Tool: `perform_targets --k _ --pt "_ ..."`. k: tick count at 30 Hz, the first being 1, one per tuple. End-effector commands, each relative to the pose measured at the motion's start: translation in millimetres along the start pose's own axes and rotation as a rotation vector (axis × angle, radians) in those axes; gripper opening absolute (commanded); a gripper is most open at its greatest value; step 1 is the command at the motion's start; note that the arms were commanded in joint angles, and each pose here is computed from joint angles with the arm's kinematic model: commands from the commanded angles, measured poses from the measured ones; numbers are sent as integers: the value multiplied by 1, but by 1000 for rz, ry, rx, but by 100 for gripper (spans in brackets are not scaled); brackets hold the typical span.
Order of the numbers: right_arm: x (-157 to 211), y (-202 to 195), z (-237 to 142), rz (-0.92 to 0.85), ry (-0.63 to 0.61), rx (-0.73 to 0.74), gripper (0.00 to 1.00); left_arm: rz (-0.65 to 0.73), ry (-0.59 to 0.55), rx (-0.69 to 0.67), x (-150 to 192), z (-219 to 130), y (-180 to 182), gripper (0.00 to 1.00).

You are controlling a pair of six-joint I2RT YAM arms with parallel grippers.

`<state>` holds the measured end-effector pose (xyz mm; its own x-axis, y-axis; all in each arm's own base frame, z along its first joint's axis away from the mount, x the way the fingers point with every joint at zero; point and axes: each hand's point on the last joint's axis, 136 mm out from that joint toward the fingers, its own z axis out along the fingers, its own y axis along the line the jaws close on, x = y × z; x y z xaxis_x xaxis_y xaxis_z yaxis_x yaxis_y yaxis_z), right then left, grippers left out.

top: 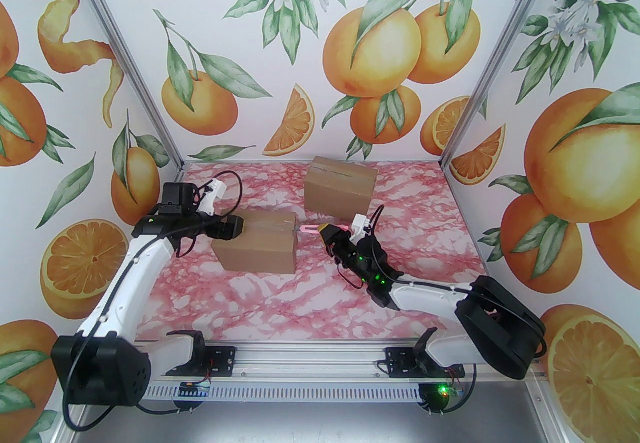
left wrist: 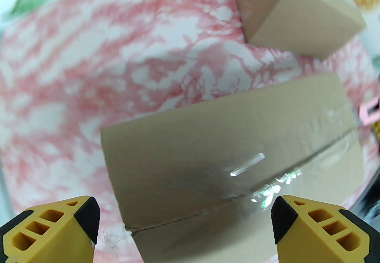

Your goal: Unpack the express box

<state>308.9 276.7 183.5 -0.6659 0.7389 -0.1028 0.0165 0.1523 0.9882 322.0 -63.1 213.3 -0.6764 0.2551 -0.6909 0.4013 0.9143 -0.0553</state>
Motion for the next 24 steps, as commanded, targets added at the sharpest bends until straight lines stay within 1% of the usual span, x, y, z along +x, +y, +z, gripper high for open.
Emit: perform_targets --k 1,3,5,7,8,10,12,15,17,21,24 --pt "1 10 5 -19 16 -35 0 235 -88 -55 -21 -26 -3 100" --pt "1 12 6 -18 14 -46 0 382 -112 33 -19 -30 -32 100" --pt "2 12 7 -16 18 -48 0 541 -164 107 -15 -37 -63 100" --pt "2 12 7 -13 20 -52 0 632 -220 174 -13 -45 -87 100" --pt "2 12 7 -11 20 -52 0 688 -246 232 -10 -50 -102 100" --pt "2 14 7 -10 21 -63 0 767 -276 278 -7 -54 -123 100" --pt "3 15 8 -12 24 -68 0 848 -243 317 3 -51 -140 100" --pt "3 19 9 -10 28 -81 0 970 -136 362 24 -35 -159 100" --pt "4 17 9 -7 31 -80 0 1036 -90 374 33 -24 -168 100" --pt "5 18 10 -7 34 -88 0 1094 -47 375 39 -3 -173 100" --pt "6 19 11 0 40 -100 0 1134 -14 323 36 16 -168 97"
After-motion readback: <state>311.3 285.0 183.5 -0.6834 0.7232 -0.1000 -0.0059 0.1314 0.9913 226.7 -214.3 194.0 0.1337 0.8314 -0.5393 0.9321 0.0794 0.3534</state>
